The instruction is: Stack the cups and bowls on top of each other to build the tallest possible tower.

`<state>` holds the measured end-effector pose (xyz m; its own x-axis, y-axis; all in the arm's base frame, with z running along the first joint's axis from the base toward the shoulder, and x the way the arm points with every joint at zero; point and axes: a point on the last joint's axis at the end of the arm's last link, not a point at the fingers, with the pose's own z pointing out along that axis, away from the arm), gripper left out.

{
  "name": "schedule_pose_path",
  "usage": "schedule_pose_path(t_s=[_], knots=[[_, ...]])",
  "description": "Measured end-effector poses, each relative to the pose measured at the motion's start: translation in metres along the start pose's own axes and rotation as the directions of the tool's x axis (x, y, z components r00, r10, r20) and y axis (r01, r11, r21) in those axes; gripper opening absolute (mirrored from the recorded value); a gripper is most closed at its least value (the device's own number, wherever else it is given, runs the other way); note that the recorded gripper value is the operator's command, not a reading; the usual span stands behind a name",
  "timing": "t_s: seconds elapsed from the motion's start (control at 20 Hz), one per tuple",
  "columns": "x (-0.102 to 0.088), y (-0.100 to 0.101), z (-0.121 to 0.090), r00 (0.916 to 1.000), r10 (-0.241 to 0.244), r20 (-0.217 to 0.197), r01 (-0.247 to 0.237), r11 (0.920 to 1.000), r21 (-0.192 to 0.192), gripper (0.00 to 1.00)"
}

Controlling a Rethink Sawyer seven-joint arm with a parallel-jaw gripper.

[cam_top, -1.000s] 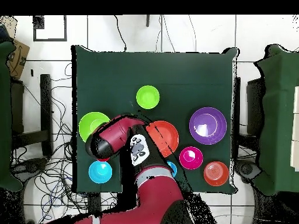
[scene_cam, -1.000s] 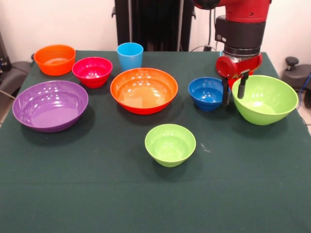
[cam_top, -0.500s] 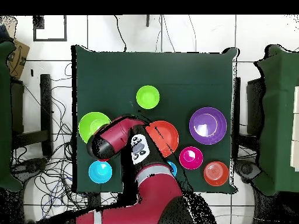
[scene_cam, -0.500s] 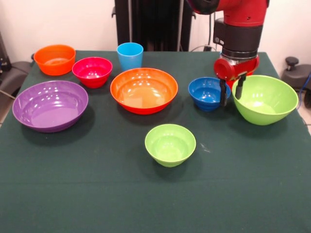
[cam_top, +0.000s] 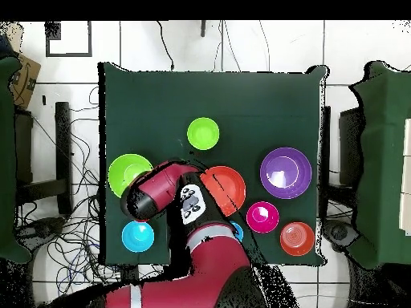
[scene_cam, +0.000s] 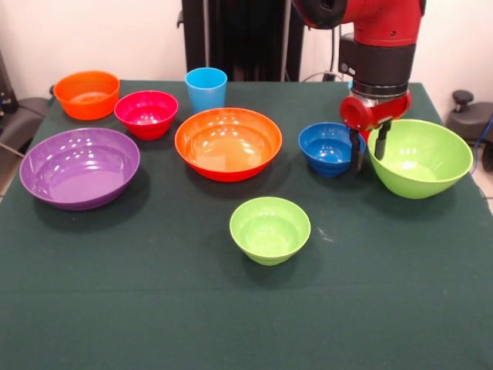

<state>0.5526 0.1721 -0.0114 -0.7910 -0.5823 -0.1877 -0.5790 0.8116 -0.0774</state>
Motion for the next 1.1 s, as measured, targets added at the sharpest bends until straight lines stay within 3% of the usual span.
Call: schedule_pose_path(t_s=[0.25, 0.3, 0.7, 1.1], knots=[[-0.0027, -0.0002, 0.0001, 0.9998, 0.000, 0.022, 0.000, 1.0000, 0.000, 1.00], [-0.0049, -0.0007, 0.0000, 0.9992, 0.001, 0.041, -0.001, 1.0000, 0.001, 0.00], [-0.0090, 0.0004, -0.0009, 0.9978, -0.003, 0.067, 0.003, 1.0000, 0.004, 0.00], [-0.0088, 0.0004, -0.0008, 0.9977, -0.004, 0.067, 0.003, 1.0000, 0.005, 0.00]])
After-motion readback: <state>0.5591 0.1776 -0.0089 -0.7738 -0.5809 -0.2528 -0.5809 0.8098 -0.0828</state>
